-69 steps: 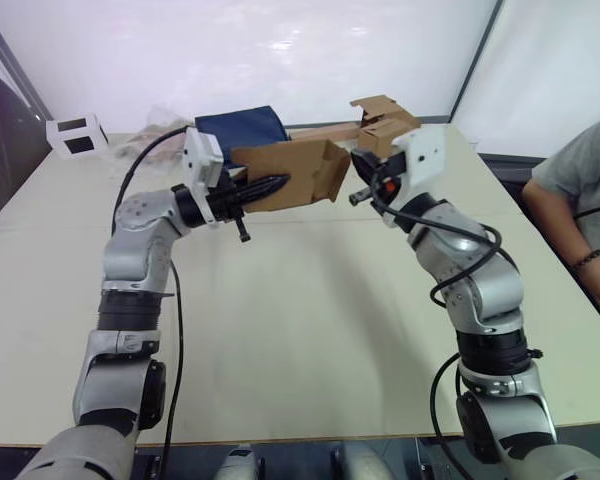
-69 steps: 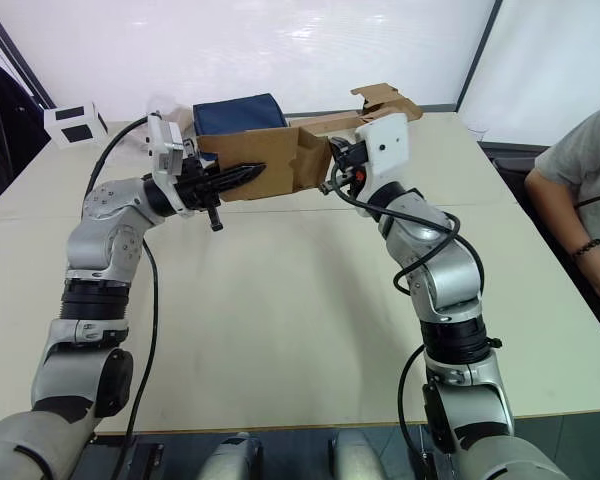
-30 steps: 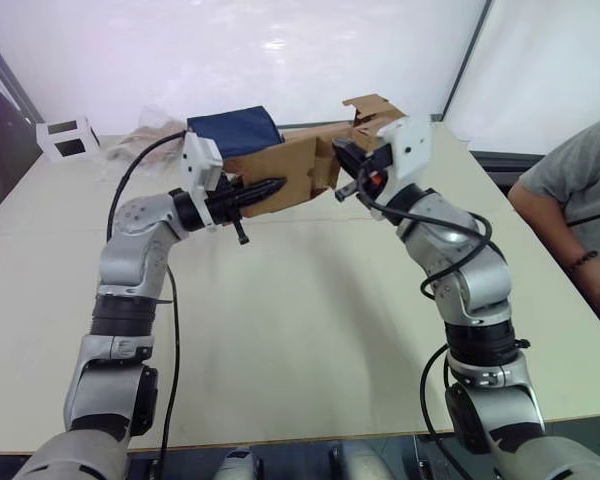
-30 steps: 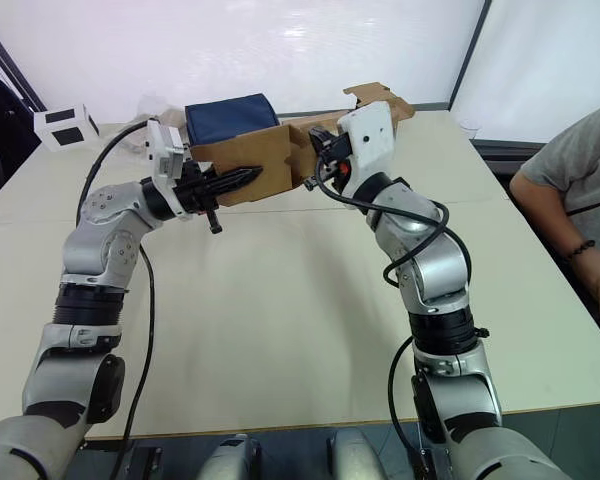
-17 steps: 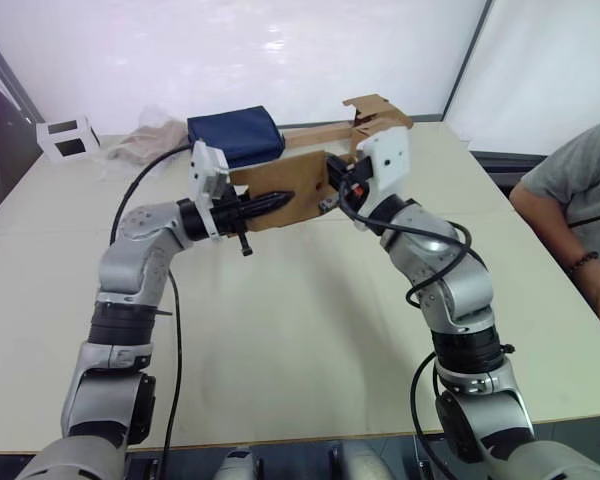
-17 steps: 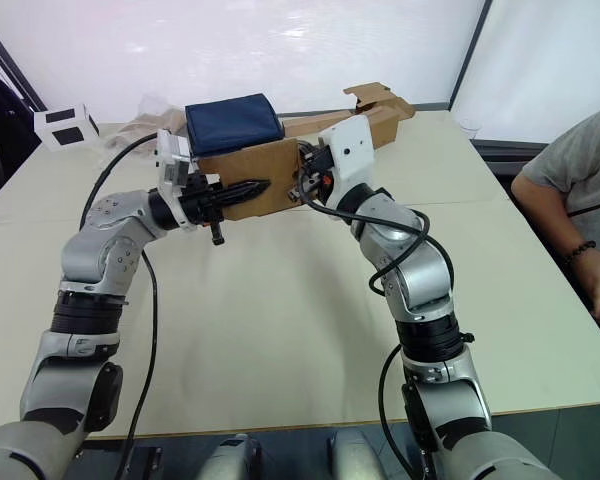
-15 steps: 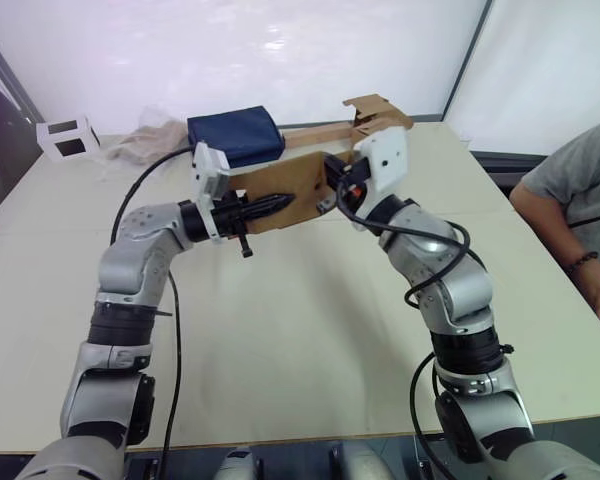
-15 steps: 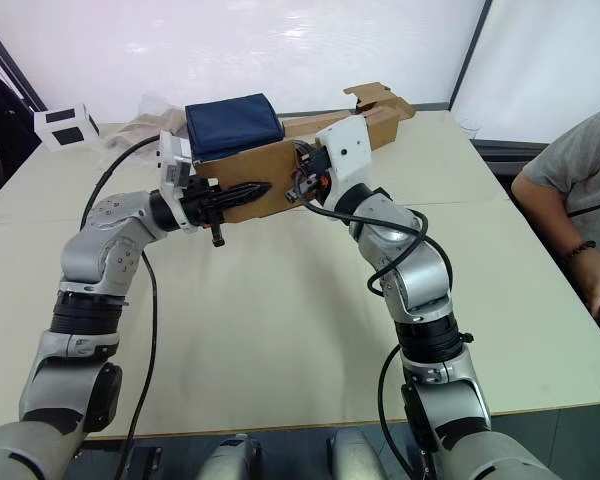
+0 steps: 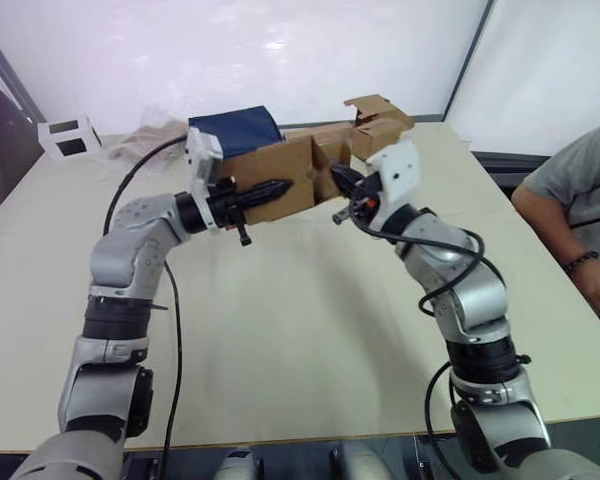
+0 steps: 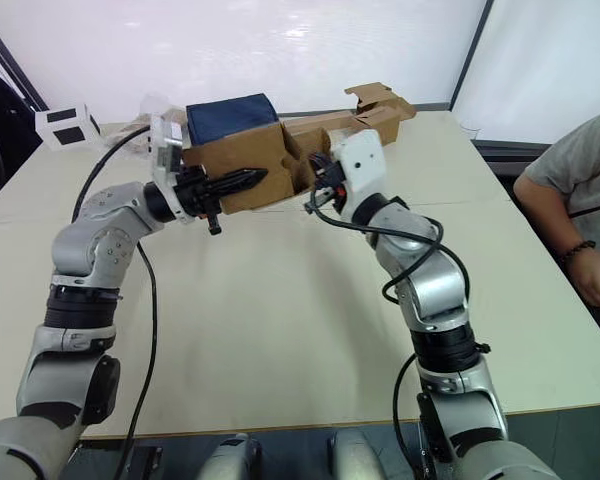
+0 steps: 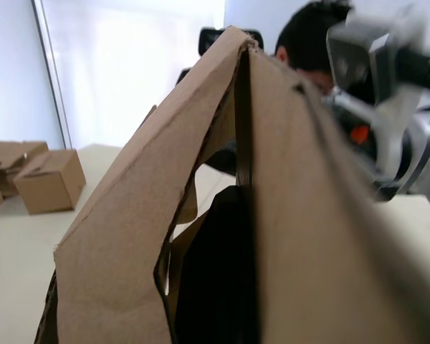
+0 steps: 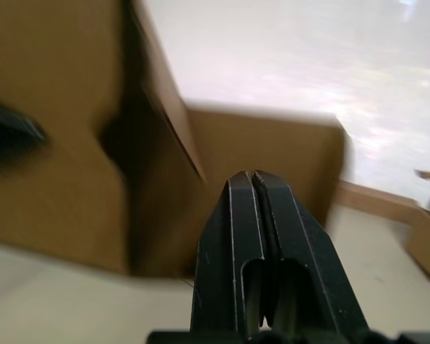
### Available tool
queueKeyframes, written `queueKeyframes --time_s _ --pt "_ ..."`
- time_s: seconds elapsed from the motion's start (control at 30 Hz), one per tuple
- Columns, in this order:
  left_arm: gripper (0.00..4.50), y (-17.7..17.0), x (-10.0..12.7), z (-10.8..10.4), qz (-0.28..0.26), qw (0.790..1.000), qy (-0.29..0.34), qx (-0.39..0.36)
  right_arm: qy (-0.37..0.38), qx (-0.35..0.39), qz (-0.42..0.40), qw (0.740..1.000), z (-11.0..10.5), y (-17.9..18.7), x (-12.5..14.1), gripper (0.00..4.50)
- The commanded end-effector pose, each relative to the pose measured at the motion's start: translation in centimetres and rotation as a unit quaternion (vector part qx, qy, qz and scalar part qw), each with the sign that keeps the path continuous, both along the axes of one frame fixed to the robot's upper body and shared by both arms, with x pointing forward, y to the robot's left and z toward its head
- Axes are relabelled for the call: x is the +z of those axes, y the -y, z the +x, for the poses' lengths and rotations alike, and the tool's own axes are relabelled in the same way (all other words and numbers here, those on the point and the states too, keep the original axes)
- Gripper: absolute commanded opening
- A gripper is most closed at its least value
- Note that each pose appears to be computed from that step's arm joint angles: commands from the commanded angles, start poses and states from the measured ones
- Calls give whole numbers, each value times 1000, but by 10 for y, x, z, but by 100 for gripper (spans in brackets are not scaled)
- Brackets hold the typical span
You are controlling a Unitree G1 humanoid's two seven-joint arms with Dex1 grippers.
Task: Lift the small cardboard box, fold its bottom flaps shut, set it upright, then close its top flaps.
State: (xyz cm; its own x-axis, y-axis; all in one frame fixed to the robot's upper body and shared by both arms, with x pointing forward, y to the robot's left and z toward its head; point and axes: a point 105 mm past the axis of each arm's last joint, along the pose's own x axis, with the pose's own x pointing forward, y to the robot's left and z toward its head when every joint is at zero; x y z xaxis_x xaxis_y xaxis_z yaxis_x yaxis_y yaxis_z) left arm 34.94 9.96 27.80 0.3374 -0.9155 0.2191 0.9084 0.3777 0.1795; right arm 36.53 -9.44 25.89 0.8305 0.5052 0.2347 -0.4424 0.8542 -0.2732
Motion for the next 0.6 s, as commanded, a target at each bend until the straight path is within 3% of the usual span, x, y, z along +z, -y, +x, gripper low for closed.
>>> queueKeyframes --time_s 0.03,0.33,0.6 --pt "5 -3 12 -5 -8 1000 18 -2 16 -18 7 1000 -8 11 6 0" --pt "5 -2 15 -8 -16 1000 4 -19 -37 -19 19 999 -6 7 -25 0" --pt "5 0 16 -12 -21 999 -7 -33 -30 59 55 996 -14 -25 -9 0"
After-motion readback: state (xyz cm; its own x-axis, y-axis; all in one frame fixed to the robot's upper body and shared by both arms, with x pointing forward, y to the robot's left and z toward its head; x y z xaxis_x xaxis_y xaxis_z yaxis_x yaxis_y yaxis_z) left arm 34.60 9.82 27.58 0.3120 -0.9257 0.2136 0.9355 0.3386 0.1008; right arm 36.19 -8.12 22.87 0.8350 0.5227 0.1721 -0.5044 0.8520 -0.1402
